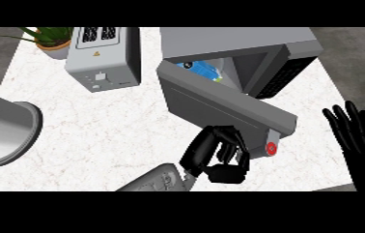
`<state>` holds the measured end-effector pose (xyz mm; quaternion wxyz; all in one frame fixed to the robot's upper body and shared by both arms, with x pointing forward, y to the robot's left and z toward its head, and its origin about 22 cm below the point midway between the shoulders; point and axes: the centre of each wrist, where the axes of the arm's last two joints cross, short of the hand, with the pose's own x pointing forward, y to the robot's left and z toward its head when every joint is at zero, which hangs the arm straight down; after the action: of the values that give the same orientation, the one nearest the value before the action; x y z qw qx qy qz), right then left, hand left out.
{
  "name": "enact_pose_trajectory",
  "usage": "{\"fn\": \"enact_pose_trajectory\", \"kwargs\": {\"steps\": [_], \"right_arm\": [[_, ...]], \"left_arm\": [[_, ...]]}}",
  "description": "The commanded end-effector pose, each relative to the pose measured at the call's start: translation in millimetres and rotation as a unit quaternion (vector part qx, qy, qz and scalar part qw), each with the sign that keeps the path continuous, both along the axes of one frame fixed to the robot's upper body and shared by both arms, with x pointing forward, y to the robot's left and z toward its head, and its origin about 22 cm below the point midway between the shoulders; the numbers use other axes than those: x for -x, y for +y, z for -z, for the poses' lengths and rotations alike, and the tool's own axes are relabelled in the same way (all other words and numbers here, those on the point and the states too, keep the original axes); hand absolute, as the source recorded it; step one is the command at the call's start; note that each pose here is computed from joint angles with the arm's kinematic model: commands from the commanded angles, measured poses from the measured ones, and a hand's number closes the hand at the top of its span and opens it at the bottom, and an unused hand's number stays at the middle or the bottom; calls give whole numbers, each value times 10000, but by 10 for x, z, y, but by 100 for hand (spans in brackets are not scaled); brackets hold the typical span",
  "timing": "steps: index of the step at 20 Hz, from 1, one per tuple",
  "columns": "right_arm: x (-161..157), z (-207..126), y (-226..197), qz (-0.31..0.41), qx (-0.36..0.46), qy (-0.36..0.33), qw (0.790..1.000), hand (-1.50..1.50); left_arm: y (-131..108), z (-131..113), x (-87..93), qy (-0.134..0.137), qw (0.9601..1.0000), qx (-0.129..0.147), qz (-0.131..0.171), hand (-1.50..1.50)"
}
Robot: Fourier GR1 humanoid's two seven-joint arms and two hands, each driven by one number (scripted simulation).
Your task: Pick up the milk, place it into the microwave and close the microwave
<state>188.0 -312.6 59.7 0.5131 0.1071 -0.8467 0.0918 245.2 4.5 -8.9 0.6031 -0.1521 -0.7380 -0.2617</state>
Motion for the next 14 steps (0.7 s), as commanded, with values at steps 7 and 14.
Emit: {"fn": "enact_pose_trajectory", "kwargs": {"steps": [7,14], "right_arm": [[-41,-296,72,-724,-7,-181,9972,-150],[-66,-385,70,-987,-195,-227,9947,-150]], "left_arm": [[-84,-280,-445,-11,9972,287,-693,150],[-55,-487,-748,78,9895,702,-1261,150]]}}
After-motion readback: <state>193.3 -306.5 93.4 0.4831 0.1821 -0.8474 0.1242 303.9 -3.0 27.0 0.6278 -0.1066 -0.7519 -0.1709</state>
